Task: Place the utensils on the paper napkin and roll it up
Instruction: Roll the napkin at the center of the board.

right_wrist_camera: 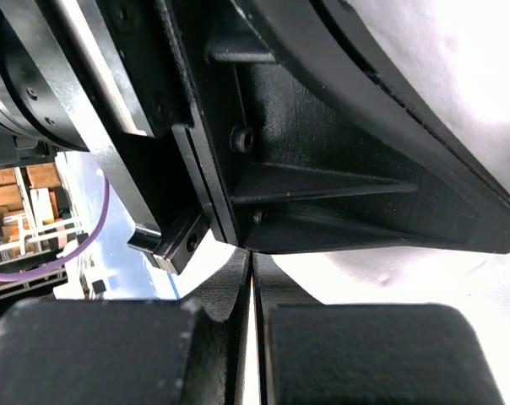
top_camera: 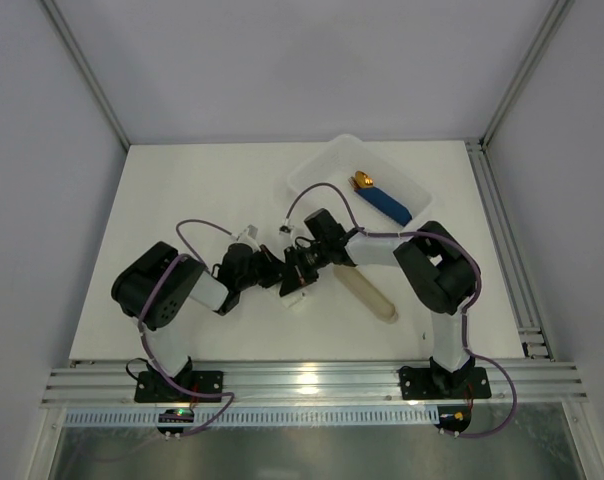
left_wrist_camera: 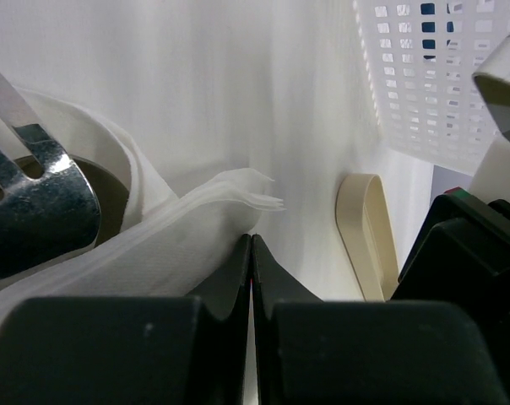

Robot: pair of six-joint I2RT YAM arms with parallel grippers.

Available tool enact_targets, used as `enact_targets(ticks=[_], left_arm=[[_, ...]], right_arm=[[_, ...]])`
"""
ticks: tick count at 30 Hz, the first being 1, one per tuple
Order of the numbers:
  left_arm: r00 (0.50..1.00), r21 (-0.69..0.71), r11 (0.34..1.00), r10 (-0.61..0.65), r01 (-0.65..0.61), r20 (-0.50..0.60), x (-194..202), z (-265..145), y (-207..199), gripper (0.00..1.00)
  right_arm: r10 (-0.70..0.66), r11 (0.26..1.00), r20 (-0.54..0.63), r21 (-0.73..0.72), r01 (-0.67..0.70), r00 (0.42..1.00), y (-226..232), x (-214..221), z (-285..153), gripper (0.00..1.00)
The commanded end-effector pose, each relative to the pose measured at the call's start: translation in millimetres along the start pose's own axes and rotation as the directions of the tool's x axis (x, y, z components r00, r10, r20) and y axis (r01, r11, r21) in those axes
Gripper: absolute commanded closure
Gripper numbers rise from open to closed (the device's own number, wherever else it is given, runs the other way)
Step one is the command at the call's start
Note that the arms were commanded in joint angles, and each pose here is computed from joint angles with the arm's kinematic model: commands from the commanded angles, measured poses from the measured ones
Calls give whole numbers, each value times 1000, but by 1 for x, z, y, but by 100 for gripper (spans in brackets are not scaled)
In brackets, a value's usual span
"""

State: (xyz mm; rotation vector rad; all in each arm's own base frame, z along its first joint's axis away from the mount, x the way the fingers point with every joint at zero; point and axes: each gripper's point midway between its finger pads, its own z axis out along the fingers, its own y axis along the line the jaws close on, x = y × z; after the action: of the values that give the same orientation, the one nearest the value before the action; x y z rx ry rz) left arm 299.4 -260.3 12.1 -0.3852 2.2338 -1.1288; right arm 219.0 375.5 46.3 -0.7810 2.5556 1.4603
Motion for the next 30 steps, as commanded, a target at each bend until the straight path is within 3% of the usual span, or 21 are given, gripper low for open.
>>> enact_targets(ticks=[1, 19, 30], left_arm=[[991, -379, 925, -31, -19, -127, 49, -26, 108, 100], [990, -414, 910, -47, -12, -133, 51, -29, 113, 100], [990, -427, 904, -33, -27, -134, 48, -32, 112, 100]], right_arm=[[-33, 999, 0, -21, 33, 999, 13, -3, -6, 96], [45, 998, -31, -35, -46, 999, -13, 49, 8, 96], [108, 994, -36, 39, -107, 993, -44, 68, 18, 96]])
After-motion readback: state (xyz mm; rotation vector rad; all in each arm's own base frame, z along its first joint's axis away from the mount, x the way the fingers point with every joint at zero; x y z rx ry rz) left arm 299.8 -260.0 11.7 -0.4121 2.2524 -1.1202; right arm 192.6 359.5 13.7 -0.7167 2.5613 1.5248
